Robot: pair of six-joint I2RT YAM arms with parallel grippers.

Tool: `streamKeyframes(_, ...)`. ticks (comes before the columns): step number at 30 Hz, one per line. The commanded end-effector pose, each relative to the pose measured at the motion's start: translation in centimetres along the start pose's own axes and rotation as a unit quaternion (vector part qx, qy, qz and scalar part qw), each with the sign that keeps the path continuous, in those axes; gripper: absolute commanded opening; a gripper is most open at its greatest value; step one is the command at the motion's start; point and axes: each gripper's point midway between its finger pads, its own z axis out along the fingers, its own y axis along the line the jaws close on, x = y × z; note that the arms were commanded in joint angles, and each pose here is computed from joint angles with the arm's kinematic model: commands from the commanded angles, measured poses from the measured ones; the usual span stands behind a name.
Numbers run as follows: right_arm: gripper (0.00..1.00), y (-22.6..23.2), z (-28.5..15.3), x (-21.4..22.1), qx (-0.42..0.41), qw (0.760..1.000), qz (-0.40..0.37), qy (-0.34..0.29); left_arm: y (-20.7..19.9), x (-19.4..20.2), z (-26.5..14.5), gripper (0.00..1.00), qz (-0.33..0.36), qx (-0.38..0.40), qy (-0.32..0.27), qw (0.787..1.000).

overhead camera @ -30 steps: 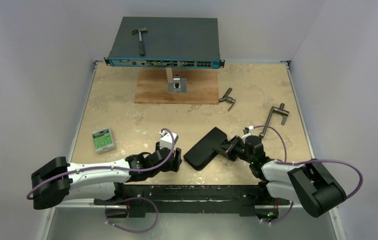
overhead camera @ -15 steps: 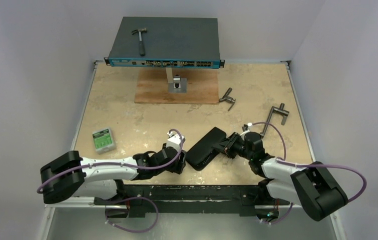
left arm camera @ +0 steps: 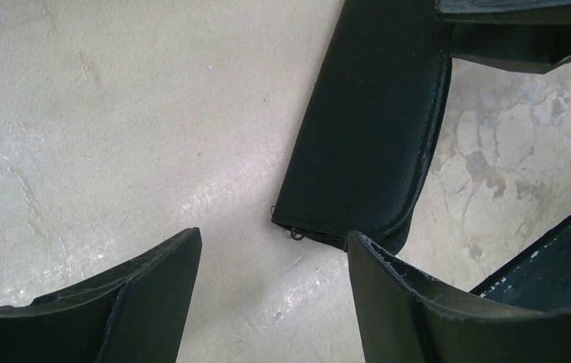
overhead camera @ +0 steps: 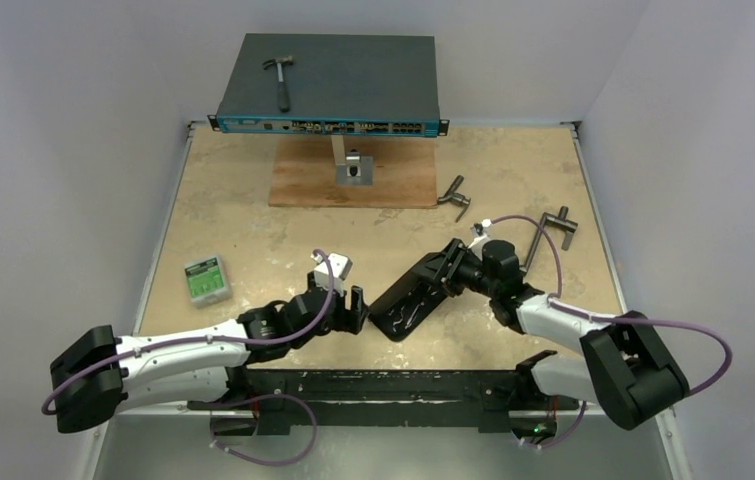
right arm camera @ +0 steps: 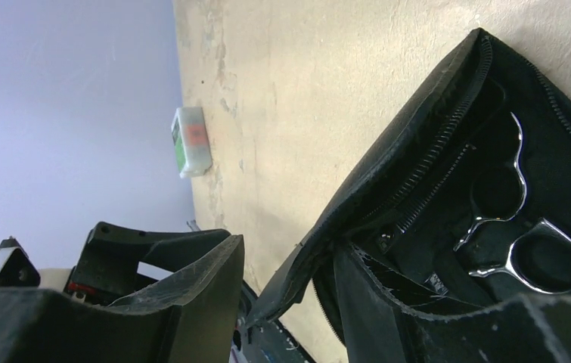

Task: Sort the hair-cutting tools
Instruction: Adjust the comb in the hairdressing tool bag.

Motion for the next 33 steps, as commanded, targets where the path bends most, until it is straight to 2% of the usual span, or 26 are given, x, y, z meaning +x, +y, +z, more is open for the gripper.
streamKeyframes(1,0.47,1.1,0.6,-0.2,-0.016,1.0,-0.02,0.014,-1.5,-2.0,0.3,0.71,0.028,0.028,-0.022,0.999)
streamKeyframes(10,0.48,2.8,1.5,-1.4,-0.031,0.999,-0.005,0.008,-4.9,-4.0,1.4,0.74,0.064,0.08,-0.034,0.994)
streamKeyframes(19,0.48,4.2,2.3,-2.4,-0.037,0.999,-0.011,0.011,-6.3,-5.3,0.7,0.76,0.079,0.116,-0.056,0.989)
streamKeyframes(27,0.48,4.0,2.6,-2.4,-0.035,0.999,-0.013,0.015,-5.2,-4.8,4.5,0.76,0.105,0.048,-0.013,0.993)
streamKeyframes(33,0.48,3.7,1.7,-2.7,-0.022,0.999,-0.029,0.01,-3.7,-4.7,7.1,0.64,0.068,0.035,0.002,0.997)
